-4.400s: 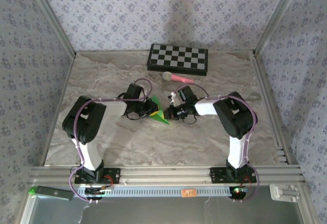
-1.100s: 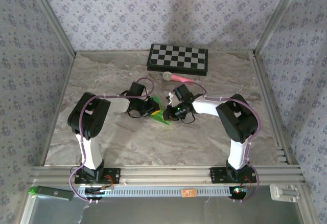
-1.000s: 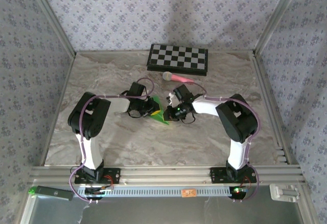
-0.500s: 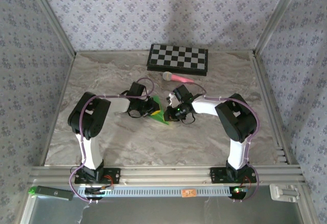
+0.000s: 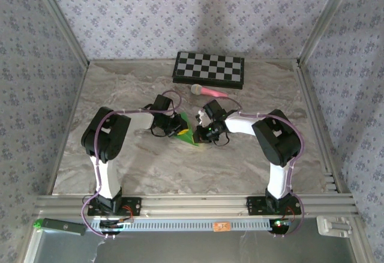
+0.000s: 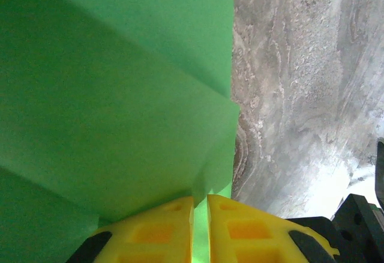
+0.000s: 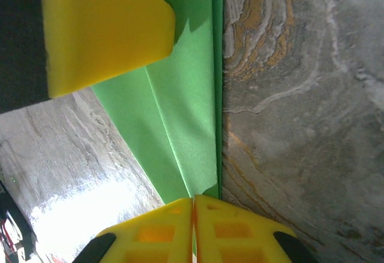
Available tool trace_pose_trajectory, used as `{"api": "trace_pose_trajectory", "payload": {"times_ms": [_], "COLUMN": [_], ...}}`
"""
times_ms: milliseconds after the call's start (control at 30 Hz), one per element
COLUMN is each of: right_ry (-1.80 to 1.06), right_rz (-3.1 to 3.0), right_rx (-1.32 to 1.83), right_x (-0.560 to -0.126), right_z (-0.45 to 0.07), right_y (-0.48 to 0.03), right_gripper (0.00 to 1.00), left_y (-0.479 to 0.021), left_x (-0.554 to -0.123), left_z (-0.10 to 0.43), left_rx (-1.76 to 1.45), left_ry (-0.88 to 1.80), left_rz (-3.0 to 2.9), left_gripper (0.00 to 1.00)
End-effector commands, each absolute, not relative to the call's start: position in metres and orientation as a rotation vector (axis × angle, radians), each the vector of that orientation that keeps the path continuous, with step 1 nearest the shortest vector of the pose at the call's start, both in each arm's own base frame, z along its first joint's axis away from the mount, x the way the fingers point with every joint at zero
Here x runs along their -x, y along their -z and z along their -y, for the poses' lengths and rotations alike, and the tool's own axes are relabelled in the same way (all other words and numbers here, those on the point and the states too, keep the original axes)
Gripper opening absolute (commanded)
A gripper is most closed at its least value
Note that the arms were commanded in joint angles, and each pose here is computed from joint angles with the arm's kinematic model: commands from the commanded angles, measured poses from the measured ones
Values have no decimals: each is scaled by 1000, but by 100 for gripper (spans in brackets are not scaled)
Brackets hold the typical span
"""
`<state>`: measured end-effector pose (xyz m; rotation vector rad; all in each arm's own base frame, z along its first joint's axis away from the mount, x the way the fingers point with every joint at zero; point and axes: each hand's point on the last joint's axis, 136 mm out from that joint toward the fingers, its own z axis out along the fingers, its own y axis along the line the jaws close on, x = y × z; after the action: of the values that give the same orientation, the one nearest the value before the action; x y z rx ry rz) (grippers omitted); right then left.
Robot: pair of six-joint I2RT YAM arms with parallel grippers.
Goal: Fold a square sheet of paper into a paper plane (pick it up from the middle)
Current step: Fourth fold the wing at the center of the table.
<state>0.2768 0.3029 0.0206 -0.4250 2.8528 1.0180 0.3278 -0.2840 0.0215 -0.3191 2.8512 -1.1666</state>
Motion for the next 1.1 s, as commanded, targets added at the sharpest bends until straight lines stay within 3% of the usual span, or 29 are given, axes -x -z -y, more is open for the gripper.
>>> {"api": "trace_pose_trajectory", "payload": {"times_ms": [0, 733, 1067], "right_ry": [-985, -913, -969], "right_rz": [-2977, -3034, -2811], "right_rx": [436, 454, 479], "right_x": [-251, -241, -266], "right_z": [-290, -281, -294], "right_y": [-10, -4, -58], "right_gripper": [11, 10, 11], "left_y": [24, 34, 32], "left_x": [-305, -300, -300], "left_z": [260, 256, 257], "left_rx": [455, 492, 493], "left_ry": [944, 904, 923], "left_rz": [-3018, -3056, -3057], "left_gripper": [14, 13, 13]}}
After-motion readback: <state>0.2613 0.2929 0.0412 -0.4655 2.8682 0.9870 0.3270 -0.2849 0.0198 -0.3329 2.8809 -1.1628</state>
